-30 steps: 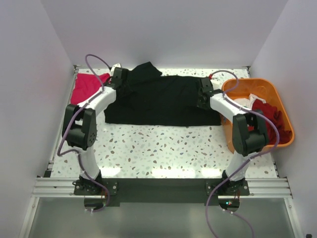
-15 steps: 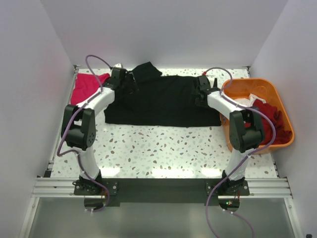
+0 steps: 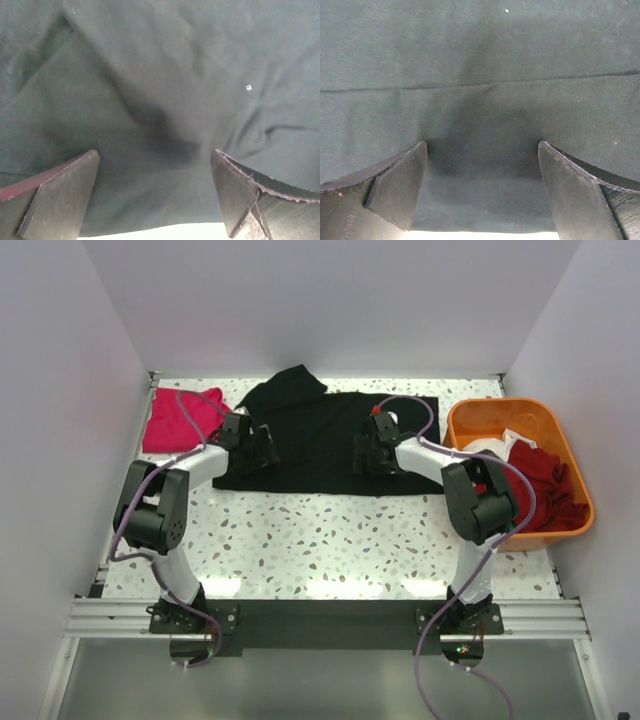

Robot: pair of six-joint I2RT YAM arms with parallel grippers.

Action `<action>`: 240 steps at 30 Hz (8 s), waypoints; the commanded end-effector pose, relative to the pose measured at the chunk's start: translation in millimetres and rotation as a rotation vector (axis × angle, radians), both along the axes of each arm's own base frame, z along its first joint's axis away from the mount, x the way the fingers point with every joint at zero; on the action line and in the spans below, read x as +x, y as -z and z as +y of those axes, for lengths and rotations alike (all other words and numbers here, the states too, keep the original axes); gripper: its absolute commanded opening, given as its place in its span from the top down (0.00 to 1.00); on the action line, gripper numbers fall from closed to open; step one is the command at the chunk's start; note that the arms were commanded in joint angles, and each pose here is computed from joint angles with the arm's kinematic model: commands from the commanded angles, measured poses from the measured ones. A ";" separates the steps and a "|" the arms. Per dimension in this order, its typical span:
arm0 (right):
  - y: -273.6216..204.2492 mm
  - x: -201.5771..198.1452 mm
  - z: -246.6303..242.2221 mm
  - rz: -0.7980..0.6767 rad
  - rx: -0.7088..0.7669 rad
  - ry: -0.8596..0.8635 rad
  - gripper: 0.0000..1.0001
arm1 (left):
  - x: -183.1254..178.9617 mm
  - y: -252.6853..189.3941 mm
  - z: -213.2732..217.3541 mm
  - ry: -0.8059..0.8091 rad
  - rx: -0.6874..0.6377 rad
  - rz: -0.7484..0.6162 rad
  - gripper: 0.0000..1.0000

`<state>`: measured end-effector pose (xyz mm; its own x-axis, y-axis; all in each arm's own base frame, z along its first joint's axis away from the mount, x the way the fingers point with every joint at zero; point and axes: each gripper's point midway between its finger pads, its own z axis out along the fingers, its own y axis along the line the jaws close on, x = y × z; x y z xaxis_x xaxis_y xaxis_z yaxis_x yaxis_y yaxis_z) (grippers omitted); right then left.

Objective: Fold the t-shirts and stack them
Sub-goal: Fold the tshirt

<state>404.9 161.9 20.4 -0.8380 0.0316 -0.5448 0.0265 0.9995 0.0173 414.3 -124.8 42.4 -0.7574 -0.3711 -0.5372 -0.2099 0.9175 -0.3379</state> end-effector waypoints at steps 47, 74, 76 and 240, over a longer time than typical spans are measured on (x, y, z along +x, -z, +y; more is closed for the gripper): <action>-96.4 -167.3 18.8 -0.036 0.078 -0.049 0.01 | -128.5 -136.5 40.7 -0.242 0.134 -0.125 0.00; -86.1 -112.5 -21.6 -0.026 0.062 0.103 0.01 | 158.6 -3.4 -6.3 0.071 0.276 -0.023 0.27; -85.0 -111.7 -23.7 -0.028 0.051 0.106 0.01 | 152.1 5.0 -4.4 0.075 0.280 -0.014 0.33; -4.9 -77.3 -10.5 0.056 -0.101 0.218 0.01 | -111.0 51.1 32.1 -0.109 0.061 0.271 0.00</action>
<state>325.9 161.3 24.1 -0.8567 0.1192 -0.5018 0.1965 0.9750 -0.1039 310.5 -126.5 28.8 -0.8351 -0.4134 -0.3629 -0.3037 0.8965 -0.3225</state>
